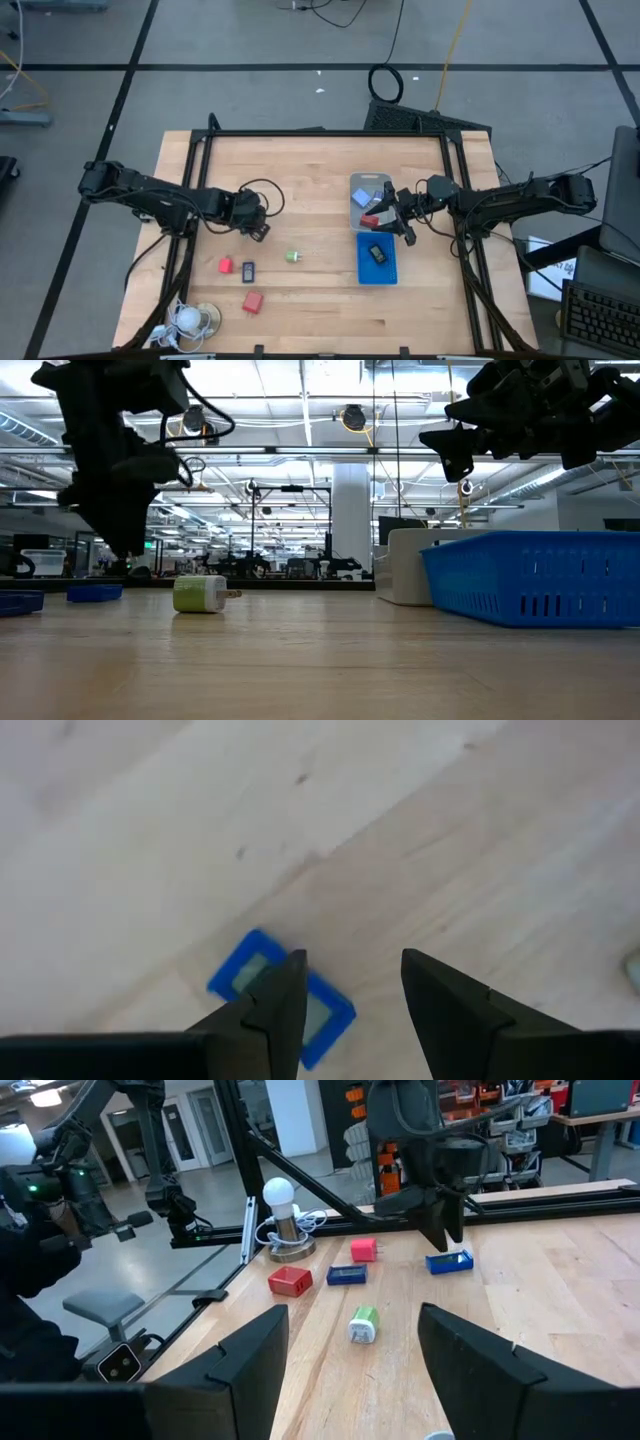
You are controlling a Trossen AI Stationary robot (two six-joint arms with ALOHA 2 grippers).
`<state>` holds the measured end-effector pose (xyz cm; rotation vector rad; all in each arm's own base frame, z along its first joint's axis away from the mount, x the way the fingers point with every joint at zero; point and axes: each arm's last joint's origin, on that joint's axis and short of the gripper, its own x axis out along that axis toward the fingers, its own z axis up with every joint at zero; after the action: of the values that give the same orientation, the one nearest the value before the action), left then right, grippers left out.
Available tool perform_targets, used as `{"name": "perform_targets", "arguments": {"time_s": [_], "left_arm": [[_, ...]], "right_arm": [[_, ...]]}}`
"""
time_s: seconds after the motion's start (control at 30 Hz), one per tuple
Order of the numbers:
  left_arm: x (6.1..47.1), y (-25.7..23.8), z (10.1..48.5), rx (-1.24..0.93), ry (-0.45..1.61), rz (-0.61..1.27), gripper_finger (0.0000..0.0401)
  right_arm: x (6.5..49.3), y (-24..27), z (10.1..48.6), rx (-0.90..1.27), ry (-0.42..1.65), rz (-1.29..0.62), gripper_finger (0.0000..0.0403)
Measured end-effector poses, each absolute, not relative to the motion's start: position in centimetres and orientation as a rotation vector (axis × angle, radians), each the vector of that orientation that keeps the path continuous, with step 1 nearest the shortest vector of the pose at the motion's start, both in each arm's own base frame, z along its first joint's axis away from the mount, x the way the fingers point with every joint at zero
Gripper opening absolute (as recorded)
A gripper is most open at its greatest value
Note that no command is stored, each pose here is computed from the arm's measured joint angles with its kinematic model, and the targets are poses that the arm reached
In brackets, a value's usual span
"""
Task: Pick & Place Office items
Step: Put the top blue digital clock into the blue bin
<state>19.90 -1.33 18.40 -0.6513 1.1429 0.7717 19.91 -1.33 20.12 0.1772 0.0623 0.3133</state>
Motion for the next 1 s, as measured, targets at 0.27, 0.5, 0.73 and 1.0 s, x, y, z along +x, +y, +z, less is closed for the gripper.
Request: {"name": "perform_targets", "arguments": {"time_s": [0.27,0.5,0.73,1.0], "left_arm": [[18.9,-1.6,17.7,-0.779,1.199,0.983,0.0166],[19.3,-1.8,16.9,-0.749,1.243,0.976,0.0172],[19.9,-2.2,15.2,-0.732,1.312,1.046,0.0234],[20.0,-2.2,14.9,-0.804,1.277,1.110,0.0294]], "right_arm": [[19.9,-1.3,20.1,0.179,0.063,0.313,0.0215],[19.9,-1.3,20.1,0.180,0.064,0.313,0.0215],[19.9,-1.3,20.1,0.181,0.067,0.313,0.0215],[19.9,-1.3,20.0,0.182,0.070,0.313,0.0215]]}}
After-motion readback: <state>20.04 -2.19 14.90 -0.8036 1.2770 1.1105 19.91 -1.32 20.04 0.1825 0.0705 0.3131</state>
